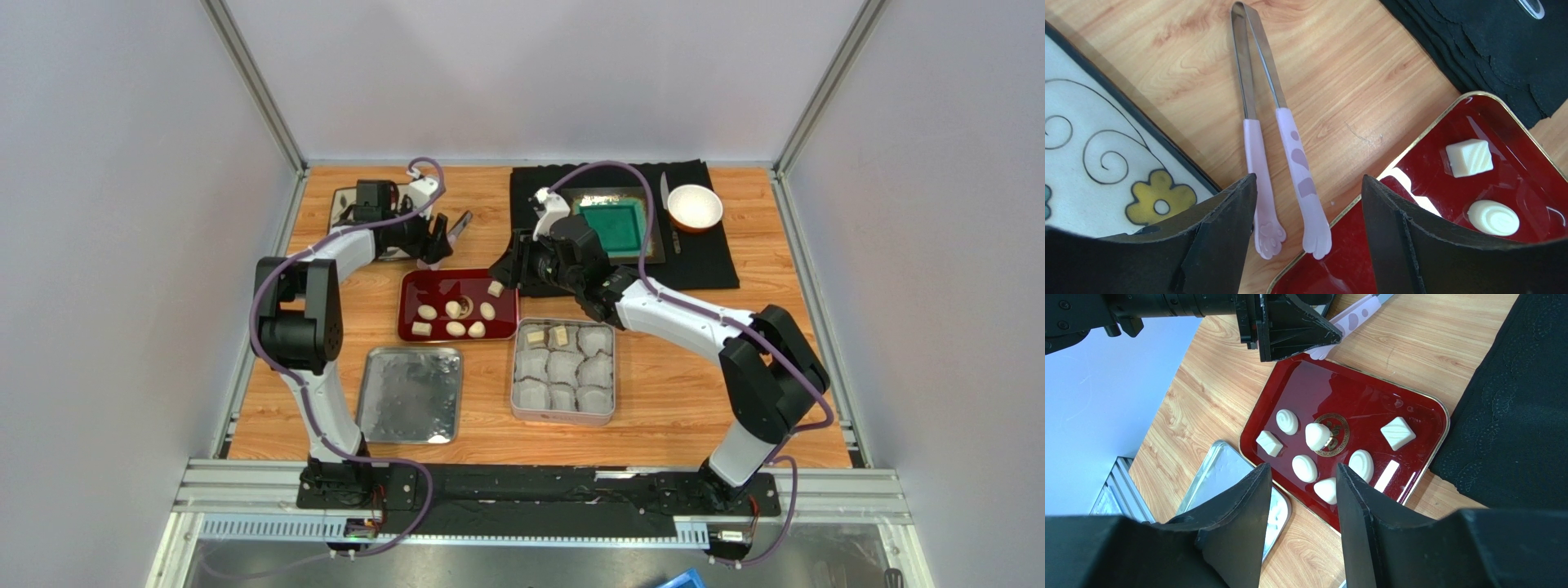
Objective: Pack the chocolate
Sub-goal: Pick up the clamp from the center of the board.
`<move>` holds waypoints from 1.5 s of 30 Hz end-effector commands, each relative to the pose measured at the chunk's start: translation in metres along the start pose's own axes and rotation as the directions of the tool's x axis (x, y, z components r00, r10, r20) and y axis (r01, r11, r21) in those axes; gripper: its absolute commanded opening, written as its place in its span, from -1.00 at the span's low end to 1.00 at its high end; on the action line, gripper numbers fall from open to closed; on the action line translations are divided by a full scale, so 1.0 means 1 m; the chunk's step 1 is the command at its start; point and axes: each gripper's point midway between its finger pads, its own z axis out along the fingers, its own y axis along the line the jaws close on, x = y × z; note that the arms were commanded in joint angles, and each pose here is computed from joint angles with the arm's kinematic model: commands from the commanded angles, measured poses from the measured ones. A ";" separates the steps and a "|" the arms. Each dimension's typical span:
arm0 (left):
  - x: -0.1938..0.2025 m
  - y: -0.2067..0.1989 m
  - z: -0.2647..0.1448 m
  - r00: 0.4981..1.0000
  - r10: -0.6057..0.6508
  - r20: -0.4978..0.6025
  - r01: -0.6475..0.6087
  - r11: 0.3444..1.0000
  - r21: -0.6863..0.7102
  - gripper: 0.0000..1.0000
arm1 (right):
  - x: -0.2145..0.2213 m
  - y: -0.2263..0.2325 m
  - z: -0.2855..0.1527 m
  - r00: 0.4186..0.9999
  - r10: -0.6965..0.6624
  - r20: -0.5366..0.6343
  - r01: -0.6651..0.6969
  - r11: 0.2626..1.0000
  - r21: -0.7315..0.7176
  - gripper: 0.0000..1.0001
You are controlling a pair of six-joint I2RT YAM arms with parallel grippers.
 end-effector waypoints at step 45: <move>-0.033 -0.019 -0.024 0.997 -0.075 0.033 0.070 0.987 0.144 -0.93 | -0.040 0.015 -0.034 0.989 -0.088 0.120 0.093 0.995 -0.035 -0.09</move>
